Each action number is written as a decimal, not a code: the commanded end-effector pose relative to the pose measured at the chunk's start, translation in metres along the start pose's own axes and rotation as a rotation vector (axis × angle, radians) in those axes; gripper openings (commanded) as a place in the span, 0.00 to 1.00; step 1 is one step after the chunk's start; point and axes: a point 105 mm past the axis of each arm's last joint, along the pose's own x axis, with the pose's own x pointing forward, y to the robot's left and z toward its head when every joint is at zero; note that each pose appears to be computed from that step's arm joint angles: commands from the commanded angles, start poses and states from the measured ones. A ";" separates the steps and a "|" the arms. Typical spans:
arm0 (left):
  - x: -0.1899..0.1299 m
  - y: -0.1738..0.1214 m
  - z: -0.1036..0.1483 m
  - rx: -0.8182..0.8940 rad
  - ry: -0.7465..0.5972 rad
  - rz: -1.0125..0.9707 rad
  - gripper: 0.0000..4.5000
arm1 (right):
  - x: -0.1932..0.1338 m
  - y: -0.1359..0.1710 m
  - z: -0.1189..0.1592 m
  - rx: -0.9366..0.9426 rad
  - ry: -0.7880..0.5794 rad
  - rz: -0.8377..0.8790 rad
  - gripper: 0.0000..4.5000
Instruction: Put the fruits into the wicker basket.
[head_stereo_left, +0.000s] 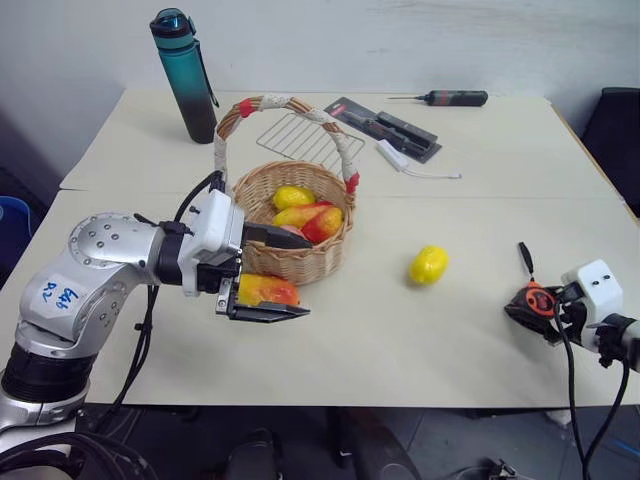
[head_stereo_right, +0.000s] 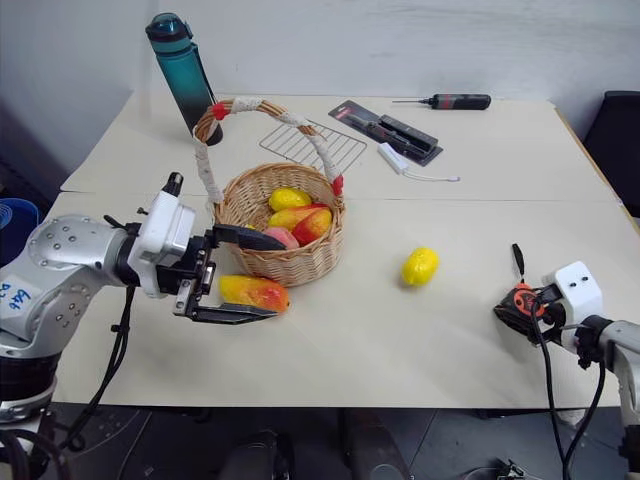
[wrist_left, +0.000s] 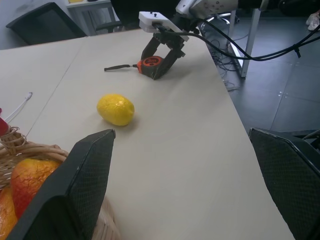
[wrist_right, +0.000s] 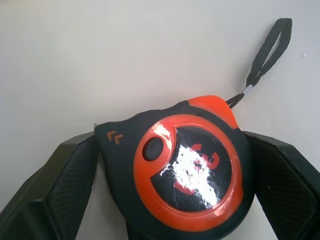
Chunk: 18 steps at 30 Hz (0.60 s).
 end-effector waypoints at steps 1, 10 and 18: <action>-0.016 0.002 0.002 0.045 0.034 0.059 1.00 | -0.019 -0.008 0.040 -0.136 -0.072 -0.017 1.00; -0.082 -0.009 -0.035 0.081 0.428 0.143 1.00 | -0.048 0.057 0.117 -0.301 -0.239 0.342 1.00; -0.073 -0.005 -0.071 0.163 0.520 0.120 1.00 | -0.067 0.115 0.145 -0.370 -0.304 0.643 1.00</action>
